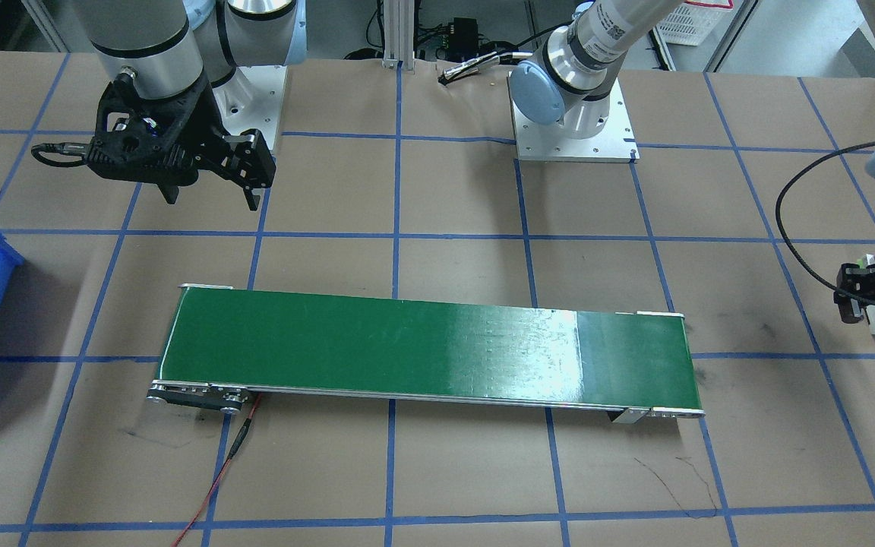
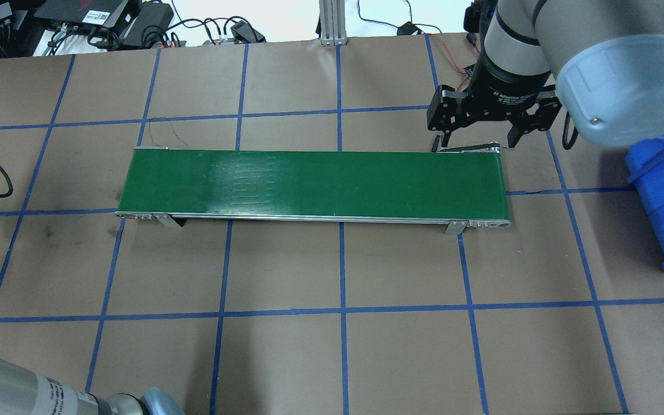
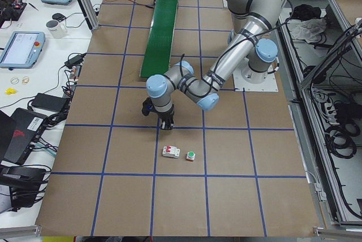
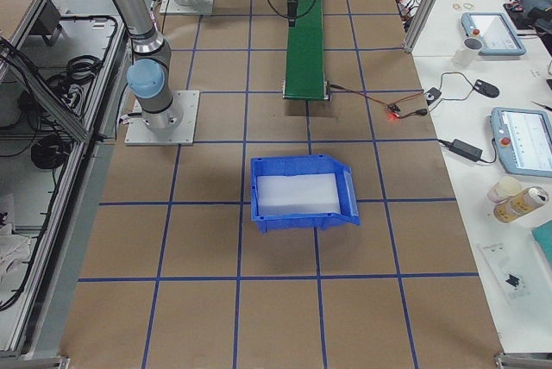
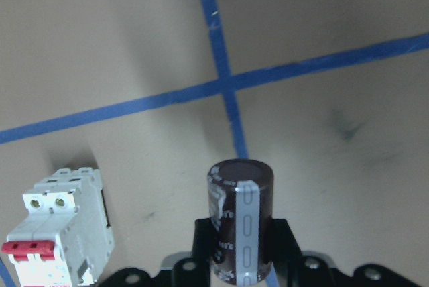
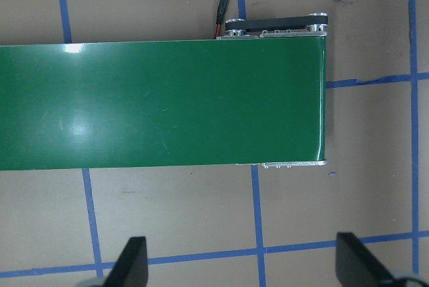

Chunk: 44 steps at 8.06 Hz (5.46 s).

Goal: Move capacitor from left to right
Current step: 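Carry the capacitor with the left gripper over the conveyor belt, then set the capacitor on the belt and open the left gripper, then lower the right gripper over the belt end while the capacitor rides toward it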

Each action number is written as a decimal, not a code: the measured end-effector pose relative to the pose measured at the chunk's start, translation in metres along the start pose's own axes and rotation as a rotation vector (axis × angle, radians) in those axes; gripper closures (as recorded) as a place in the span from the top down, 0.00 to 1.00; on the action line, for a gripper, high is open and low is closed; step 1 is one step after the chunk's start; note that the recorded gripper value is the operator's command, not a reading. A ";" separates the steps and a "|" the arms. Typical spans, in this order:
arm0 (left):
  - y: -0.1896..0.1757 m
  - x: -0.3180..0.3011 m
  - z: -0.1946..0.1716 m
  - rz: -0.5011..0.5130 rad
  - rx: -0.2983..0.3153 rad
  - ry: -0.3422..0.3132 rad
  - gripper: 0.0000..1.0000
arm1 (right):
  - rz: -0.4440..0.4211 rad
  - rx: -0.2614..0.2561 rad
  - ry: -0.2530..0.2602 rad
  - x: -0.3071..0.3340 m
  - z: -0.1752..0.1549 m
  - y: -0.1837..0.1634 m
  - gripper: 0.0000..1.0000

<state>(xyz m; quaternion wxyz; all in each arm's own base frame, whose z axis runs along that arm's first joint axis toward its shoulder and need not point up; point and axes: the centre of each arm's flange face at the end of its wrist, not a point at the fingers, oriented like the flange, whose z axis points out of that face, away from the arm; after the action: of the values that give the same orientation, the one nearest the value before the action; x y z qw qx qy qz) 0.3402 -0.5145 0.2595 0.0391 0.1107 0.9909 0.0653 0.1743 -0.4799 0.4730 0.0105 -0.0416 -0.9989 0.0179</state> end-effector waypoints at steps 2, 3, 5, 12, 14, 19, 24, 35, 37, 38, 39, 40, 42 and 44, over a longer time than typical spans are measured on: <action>-0.027 0.069 -0.066 -0.057 0.041 -0.003 0.00 | 0.000 0.001 0.003 0.000 0.000 0.000 1.00; -0.042 0.112 -0.097 -0.078 0.073 -0.005 0.00 | 0.000 0.000 0.004 0.000 0.000 0.000 1.00; -0.069 0.188 -0.134 -0.132 0.143 0.042 0.00 | 0.000 -0.003 0.006 0.001 0.001 0.000 1.00; -0.132 0.258 -0.057 -0.147 0.040 0.203 0.00 | 0.000 -0.007 0.006 0.001 0.001 0.001 1.00; -0.138 0.257 -0.041 -0.149 0.018 0.211 0.33 | 0.000 -0.007 0.008 0.001 0.001 0.000 1.00; -0.135 0.266 -0.046 -0.264 -0.018 0.217 1.00 | -0.013 0.000 0.010 0.001 0.001 -0.001 1.00; -0.085 0.303 -0.141 -0.331 0.003 0.122 1.00 | -0.015 0.035 -0.043 -0.007 0.020 -0.021 1.00; -0.046 0.352 -0.203 -0.297 0.064 0.046 1.00 | -0.109 -0.082 -0.141 0.029 0.180 -0.069 1.00; -0.046 0.351 -0.204 -0.297 0.066 0.047 1.00 | -0.110 -0.082 -0.139 0.029 0.184 -0.068 1.00; -0.047 0.351 -0.203 -0.297 0.065 0.047 1.00 | -0.109 -0.081 -0.137 0.030 0.183 -0.068 1.00; -0.048 0.351 -0.203 -0.297 0.064 0.048 1.00 | -0.106 -0.079 -0.137 0.030 0.183 -0.068 1.00; -0.048 0.351 -0.202 -0.297 0.062 0.049 1.00 | -0.102 -0.080 -0.139 0.029 0.183 -0.068 1.00; -0.048 0.352 -0.201 -0.296 0.059 0.054 1.00 | -0.099 -0.083 -0.139 0.029 0.184 -0.068 1.00; -0.048 0.353 -0.202 -0.296 0.060 0.056 1.00 | -0.097 -0.088 -0.140 0.029 0.186 -0.067 1.00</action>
<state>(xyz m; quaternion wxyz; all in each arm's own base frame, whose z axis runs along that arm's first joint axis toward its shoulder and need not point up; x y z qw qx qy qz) -0.0317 -0.5063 0.4302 0.0172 -0.0372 0.9986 0.0321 0.1354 -0.5512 0.2905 -0.0603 0.0079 -0.9979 -0.0238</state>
